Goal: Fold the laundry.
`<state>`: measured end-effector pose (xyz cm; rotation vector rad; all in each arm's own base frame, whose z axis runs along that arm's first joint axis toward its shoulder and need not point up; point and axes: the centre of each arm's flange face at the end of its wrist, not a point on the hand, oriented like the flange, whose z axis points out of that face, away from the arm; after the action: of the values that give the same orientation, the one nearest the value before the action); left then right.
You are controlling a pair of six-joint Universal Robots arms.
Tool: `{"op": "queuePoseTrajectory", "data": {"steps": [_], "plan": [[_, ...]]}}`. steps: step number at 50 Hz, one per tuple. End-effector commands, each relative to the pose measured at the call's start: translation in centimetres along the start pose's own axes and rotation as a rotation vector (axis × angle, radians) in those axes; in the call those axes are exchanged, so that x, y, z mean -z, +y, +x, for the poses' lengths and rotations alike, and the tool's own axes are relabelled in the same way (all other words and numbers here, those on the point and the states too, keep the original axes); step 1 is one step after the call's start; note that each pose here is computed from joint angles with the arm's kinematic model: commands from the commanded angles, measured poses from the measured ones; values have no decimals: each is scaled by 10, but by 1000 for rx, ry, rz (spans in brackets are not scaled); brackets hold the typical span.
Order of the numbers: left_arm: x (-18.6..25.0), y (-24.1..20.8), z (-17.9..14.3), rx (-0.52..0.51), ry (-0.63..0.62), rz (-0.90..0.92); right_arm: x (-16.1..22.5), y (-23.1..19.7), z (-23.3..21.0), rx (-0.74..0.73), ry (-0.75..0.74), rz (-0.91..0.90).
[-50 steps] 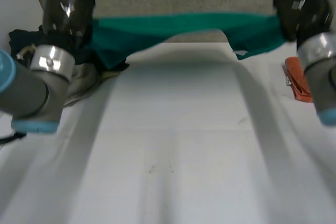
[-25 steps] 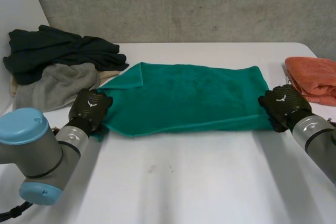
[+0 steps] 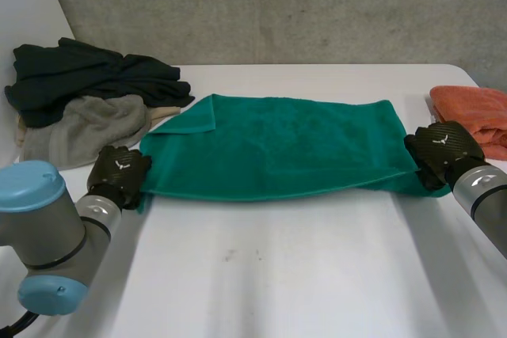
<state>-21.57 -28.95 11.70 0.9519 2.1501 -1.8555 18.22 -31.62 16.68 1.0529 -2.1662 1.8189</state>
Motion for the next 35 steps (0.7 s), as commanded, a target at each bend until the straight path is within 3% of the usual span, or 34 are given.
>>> {"op": "queuePoseTrajectory", "data": {"steps": [1,6,10,15,20,25,29,35], "plan": [[22,-24,-15,-11,-18,-22,8,-2,-1,21,-27,-38],[52,-51,-30,-16,-25,-4,34,-22,16,84,-38,-80],[86,-67,-36,-35,-6,-18,63,-27,40,216,-43,-181],[138,-60,-29,-164,102,-153,99,-25,44,362,-114,-297],[162,-48,-17,-271,209,-249,116,-14,43,412,-197,-383],[136,-54,-16,-292,172,-169,108,-18,39,393,-189,-302],[95,-53,-14,-296,137,-126,75,-7,30,338,-183,-253],[32,-56,-2,-308,116,-48,34,-14,15,378,-150,-228]]}}
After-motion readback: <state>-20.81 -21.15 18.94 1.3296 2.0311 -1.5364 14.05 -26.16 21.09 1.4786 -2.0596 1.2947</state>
